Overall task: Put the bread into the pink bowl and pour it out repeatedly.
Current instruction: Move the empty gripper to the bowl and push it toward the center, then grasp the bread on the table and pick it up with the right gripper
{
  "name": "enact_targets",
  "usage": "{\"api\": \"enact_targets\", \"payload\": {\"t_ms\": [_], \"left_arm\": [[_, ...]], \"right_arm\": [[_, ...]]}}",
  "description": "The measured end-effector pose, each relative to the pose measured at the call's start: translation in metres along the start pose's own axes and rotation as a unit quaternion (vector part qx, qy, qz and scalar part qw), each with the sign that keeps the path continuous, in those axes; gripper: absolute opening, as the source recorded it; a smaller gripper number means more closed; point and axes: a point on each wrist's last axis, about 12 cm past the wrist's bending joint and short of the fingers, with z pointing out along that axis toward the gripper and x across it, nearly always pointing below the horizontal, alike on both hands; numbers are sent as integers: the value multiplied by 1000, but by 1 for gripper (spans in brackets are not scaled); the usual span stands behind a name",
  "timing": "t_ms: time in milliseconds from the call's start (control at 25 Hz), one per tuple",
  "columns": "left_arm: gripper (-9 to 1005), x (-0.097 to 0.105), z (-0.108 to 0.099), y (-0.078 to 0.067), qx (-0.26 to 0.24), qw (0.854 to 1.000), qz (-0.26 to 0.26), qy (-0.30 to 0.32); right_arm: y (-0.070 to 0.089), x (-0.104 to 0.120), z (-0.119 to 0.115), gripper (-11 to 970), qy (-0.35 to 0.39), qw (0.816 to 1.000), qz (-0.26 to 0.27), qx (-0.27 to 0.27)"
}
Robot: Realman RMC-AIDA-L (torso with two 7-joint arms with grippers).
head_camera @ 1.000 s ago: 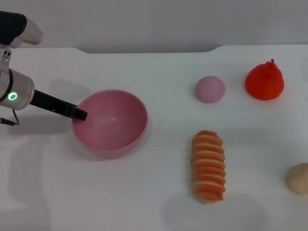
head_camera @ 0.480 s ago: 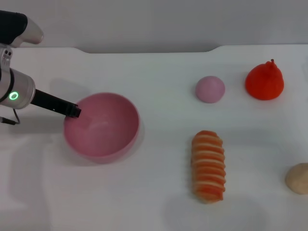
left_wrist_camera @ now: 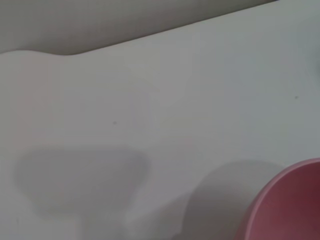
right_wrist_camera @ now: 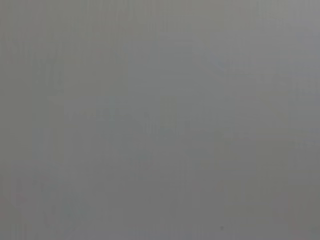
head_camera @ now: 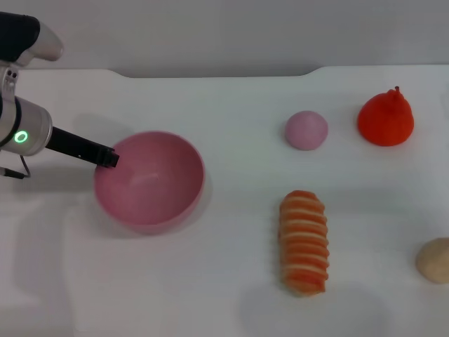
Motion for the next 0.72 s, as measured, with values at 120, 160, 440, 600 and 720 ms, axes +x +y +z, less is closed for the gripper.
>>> {"api": "enact_targets", "payload": {"t_ms": [120,160,440,600,720], "left_arm": [[45,-1,-1,1,-1,1000,-2,-4],[45,-2,-2,1,-2,1000,-2,-5],[45,-5,-6,2,-6,1000,1,-12],[45,-9,-18,10,-20,999,-11,-35],[45,-5,-18,13,-21,999,-18,-37]], "right_arm": [[1,0,0,696,1,1000,0,0],[1,0,0,696,1,1000,0,0],[5,4,7,696,29,999,23,-6],[19,5,24,696,81,995,37,-40],[33,1,39,696,118,990,26,-72]]}}
